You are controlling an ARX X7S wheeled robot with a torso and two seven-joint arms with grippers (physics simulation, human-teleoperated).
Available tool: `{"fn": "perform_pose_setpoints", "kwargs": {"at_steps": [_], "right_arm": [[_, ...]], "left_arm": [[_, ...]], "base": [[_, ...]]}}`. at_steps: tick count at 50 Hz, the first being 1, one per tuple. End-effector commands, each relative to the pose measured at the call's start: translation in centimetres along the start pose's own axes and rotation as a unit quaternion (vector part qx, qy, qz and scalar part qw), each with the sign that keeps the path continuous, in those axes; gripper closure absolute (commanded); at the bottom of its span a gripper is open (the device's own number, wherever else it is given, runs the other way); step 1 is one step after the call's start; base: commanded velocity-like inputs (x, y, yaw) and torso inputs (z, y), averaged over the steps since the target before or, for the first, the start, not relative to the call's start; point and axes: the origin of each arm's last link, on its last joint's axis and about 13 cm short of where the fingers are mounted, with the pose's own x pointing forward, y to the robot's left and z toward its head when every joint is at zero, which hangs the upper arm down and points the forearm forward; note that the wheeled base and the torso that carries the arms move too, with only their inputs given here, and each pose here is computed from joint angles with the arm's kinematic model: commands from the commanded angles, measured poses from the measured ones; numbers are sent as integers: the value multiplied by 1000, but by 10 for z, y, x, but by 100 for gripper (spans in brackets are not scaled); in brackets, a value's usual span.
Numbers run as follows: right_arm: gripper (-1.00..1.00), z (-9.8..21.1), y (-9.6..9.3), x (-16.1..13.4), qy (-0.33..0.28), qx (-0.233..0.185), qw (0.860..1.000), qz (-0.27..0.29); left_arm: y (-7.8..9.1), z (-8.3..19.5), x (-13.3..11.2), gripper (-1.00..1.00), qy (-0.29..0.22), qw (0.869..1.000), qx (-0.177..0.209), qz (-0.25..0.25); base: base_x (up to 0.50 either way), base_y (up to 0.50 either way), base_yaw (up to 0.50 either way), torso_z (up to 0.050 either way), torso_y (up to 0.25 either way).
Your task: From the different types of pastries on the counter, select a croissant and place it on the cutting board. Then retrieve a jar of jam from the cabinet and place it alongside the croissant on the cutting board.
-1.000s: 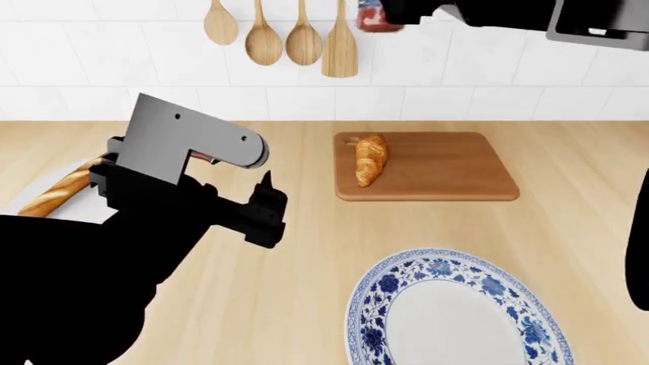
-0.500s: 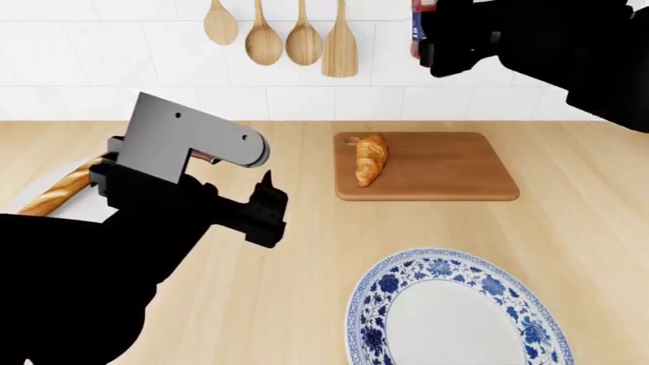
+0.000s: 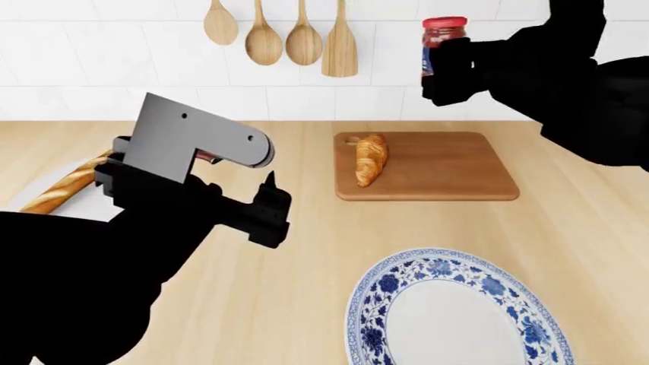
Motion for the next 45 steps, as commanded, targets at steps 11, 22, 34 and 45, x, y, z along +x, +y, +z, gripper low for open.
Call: {"fn": "perform_pose_setpoints", "kwargs": {"at_steps": [11,22,34,45], "right_arm": [[100,-4,-1,26,28,6,999,-25],[100,-9,-1,28,18,-1,1000,-23],[100,-51,-9,44,9,-31,999,-20],[100,-61,-17,50,-4,-39,999,-35]], "left_arm": [[-1,1,0,-100,-1,1000,0,-1],[-1,1,0,-100,-1,1000,-1,-1],[1,3,0,-100,0,1000,1,3],[1,3,-1,-100,0,1000,3,3]], "base": [[0,0,0,0,1],[0,0,0,0,0],[0,0,0,0,1],[0,0,0,0,0]]}}
